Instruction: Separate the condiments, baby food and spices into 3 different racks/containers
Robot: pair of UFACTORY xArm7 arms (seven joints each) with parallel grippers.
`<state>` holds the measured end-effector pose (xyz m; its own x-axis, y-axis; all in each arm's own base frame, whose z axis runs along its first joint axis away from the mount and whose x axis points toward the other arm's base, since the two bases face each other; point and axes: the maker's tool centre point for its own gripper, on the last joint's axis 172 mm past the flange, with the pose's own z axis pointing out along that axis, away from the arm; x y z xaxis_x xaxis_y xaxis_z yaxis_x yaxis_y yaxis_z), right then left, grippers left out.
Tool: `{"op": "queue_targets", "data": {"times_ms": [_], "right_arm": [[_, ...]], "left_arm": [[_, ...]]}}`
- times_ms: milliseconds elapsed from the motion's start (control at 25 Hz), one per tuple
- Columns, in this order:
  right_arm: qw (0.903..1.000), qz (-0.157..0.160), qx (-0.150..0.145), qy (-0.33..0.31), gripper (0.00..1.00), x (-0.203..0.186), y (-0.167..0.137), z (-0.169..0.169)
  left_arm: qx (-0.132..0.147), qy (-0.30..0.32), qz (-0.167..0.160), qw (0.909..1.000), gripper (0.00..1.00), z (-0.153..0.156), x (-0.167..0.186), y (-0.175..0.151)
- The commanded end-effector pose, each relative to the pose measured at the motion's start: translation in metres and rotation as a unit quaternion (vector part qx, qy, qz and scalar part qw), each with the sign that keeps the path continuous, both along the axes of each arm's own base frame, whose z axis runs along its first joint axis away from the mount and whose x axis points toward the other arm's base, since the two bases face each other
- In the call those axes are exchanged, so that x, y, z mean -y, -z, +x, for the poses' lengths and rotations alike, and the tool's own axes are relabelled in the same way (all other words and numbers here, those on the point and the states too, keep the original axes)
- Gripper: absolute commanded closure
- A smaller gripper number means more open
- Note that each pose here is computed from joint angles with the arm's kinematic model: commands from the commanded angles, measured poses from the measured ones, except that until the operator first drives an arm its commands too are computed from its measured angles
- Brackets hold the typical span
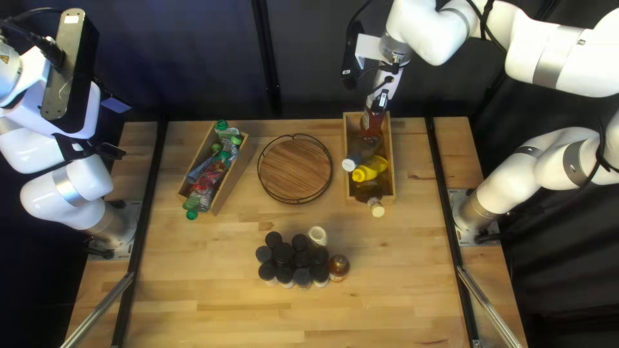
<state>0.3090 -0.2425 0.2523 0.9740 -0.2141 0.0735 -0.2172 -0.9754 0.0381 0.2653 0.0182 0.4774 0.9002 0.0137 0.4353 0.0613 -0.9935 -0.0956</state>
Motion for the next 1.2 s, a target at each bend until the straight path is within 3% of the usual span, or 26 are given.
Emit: {"op": "queue_targets", "data": {"times_ms": [40,320,360,480,560,920,1120,1200], "right_arm": [[0.9999,-0.003,-0.006,0.010,1.00,0.000,0.011,-0.002],[0.9995,-0.006,-0.012,0.027,1.00,-0.004,0.024,-0.010],[0.9994,-0.007,-0.013,0.031,0.94,-0.004,0.027,-0.012],[0.9993,-0.007,-0.013,0.035,0.18,-0.004,0.029,-0.011],[0.9993,-0.006,-0.011,0.034,0.00,-0.006,0.027,-0.009],[0.9997,0.000,0.022,-0.006,0.00,-0.049,-0.014,0.017],[0.9937,0.036,0.070,-0.080,0.00,-0.112,-0.035,0.051],[0.9872,0.057,0.093,-0.116,0.00,-0.144,-0.041,0.066]], "left_arm": [[0.000,0.000,0.000,1.0000,0.00,0.000,0.000,0.000],[0.000,0.000,0.000,1.0000,0.00,0.000,0.000,0.000],[0.000,0.000,0.000,1.0000,0.00,0.000,0.000,0.000],[0.000,0.000,0.000,1.0000,0.00,0.000,0.000,0.000],[0.000,0.000,0.000,1.0000,0.00,0.000,0.000,0.000],[0.000,0.000,0.000,1.0000,0.00,0.000,0.000,0.000],[0.000,0.000,0.000,1.0000,0.00,0.000,0.000,0.000],[0.000,0.000,0.000,1.0000,0.00,0.000,0.000,0.000]]}}
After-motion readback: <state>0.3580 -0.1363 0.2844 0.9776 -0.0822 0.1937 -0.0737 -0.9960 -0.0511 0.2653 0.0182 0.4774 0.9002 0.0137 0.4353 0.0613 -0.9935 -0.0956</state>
